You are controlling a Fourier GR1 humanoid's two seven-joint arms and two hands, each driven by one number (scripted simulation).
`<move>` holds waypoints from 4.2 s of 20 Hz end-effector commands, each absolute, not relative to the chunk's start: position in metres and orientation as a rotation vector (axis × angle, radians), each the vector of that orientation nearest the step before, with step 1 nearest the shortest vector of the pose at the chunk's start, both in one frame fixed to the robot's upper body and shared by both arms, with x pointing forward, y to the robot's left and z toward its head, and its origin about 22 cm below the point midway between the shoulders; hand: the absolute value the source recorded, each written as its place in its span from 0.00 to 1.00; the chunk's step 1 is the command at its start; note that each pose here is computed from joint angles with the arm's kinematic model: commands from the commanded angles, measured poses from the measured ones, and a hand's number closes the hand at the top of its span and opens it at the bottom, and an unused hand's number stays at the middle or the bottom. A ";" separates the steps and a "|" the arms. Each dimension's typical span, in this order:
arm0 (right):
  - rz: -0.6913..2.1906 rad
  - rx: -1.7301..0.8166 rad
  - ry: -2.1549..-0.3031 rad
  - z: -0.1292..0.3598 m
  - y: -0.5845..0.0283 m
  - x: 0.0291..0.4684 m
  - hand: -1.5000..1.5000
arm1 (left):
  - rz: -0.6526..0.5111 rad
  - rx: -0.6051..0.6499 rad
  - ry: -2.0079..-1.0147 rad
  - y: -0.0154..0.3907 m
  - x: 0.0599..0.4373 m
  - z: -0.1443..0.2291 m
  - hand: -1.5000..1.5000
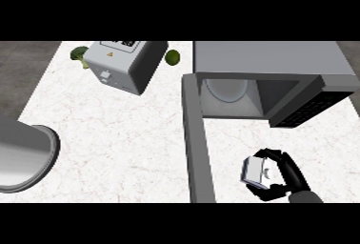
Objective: Pick up the milk, place it into the microwave and close the microwave
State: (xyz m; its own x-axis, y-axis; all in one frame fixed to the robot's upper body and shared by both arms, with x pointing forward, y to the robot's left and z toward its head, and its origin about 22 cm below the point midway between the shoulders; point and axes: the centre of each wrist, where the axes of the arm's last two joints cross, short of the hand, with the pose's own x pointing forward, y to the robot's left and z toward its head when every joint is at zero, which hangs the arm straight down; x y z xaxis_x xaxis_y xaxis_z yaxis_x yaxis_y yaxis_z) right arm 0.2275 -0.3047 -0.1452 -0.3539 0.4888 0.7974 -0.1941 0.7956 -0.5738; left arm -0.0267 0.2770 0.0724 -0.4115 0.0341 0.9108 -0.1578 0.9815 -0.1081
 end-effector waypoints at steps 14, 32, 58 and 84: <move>0.576 -0.086 -1.982 -0.100 -0.277 0.324 1.00 | 0.214 0.035 -1.991 0.289 -0.027 0.068 0.00; 0.569 -0.250 -1.988 0.011 -0.210 0.402 1.00 | 0.234 0.075 -1.939 0.314 -0.038 0.063 0.00; 0.448 -0.850 -1.859 0.031 -0.212 0.438 0.00 | 0.117 0.027 -1.942 0.333 0.017 0.053 0.00; 0.340 -0.235 -1.917 -0.019 -0.201 0.411 0.00 | 0.019 -0.183 -1.922 0.279 0.050 0.039 0.00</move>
